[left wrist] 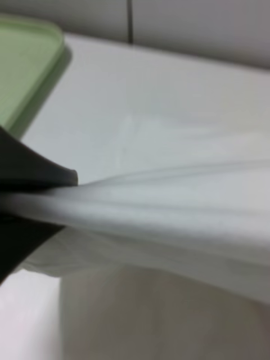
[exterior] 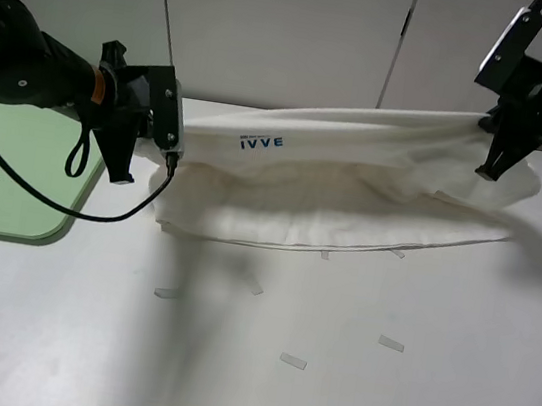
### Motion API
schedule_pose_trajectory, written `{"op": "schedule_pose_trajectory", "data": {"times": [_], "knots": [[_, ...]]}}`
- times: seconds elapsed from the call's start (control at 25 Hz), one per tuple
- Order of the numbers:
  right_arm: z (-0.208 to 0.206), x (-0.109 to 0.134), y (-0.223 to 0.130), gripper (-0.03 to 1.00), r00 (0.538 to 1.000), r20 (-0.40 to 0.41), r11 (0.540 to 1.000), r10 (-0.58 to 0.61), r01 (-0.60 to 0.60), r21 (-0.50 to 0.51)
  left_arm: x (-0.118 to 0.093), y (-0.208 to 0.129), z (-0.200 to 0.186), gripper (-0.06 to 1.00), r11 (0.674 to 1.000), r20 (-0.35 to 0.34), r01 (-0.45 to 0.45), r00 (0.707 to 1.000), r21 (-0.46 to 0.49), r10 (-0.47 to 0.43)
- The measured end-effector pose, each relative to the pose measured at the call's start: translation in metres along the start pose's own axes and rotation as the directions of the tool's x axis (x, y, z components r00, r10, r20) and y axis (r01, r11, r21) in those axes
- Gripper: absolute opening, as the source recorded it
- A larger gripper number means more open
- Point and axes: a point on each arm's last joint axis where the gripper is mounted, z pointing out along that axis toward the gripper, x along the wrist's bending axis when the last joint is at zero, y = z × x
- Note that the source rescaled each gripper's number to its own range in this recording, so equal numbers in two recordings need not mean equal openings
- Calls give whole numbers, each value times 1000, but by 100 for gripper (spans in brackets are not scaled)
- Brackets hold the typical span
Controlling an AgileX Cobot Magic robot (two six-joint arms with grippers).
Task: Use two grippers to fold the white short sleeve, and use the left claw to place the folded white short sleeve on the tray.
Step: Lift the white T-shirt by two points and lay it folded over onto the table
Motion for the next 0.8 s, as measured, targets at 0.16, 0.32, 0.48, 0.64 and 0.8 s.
{"op": "schedule_pose_trajectory", "data": {"times": [0.16,0.32,0.48,0.64,0.8], "knots": [[1,30,-17,0,996,-86,999,5,0,50,-26,-13,3,0,999,66,44,997,24,-46],[0,49,-29,0,990,-144,996,9,4,85,-40,-20,3,0,996,99,87,991,38,-90],[-2,62,-37,0,983,-183,993,15,6,115,-47,-23,3,0,995,113,95,989,36,-99],[-2,62,-37,2,982,-186,993,16,7,120,-48,-24,3,6,993,116,108,987,40,-112],[-3,61,-46,72,979,-202,985,30,6,174,-51,-27,3,23,986,126,146,980,76,-155]]}}
